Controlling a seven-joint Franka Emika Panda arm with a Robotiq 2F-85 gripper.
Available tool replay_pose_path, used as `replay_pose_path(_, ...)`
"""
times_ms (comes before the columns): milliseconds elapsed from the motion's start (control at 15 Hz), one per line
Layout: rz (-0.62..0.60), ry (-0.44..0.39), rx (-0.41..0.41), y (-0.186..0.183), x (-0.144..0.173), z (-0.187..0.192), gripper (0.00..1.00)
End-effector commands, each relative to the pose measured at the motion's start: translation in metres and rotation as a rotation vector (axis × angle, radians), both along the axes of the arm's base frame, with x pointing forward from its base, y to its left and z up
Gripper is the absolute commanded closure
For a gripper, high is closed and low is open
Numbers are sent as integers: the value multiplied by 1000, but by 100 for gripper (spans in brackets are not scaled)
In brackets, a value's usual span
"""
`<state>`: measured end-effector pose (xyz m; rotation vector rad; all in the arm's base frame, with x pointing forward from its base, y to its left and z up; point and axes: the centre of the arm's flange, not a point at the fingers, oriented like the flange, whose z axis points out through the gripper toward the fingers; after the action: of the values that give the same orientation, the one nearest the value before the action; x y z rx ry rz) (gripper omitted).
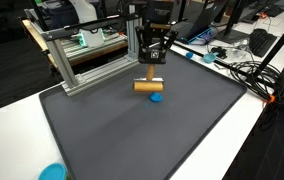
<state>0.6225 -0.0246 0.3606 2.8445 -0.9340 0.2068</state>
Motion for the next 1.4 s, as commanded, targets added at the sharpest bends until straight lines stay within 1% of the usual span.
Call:
replay_pose_path(0, -79, 21, -30, 8, -7, 8, 78)
replay_pose_path(200, -68, 22, 1, 11, -8, 12, 78)
replay_pose_path(267, -82, 26, 10, 8, -6, 14, 78)
replay_pose_path(333, -127, 45, -16, 5, -5, 14, 78)
replay_pose_path(400, -76, 34, -3, 7, -4, -1, 78)
replay_pose_path(467, -81, 38, -4, 6, -4, -1, 53)
replay_pose_path(533, -80, 41, -4, 6, -4, -3, 53)
replay_pose_path(600, -79, 44, -5, 7, -4, -5, 78)
replay_pose_path(667, -164, 7, 20, 15, -1, -12, 78)
replay_pose_path(733, -228, 4, 65, 21, 3, -16, 78)
replay_pose_path(933, -358, -19, 145, 30, 4, -18, 78)
replay_pose_path(1067, -431, -72, 183, 34, 3, -16, 78)
replay_pose_path(1133, -468, -103, 197, 35, 3, -9, 78)
replay_pose_path(1200, -507, -126, 194, 36, 5, -2, 78)
replay_pose_path(1333, -558, -177, 156, 38, 9, 5, 78)
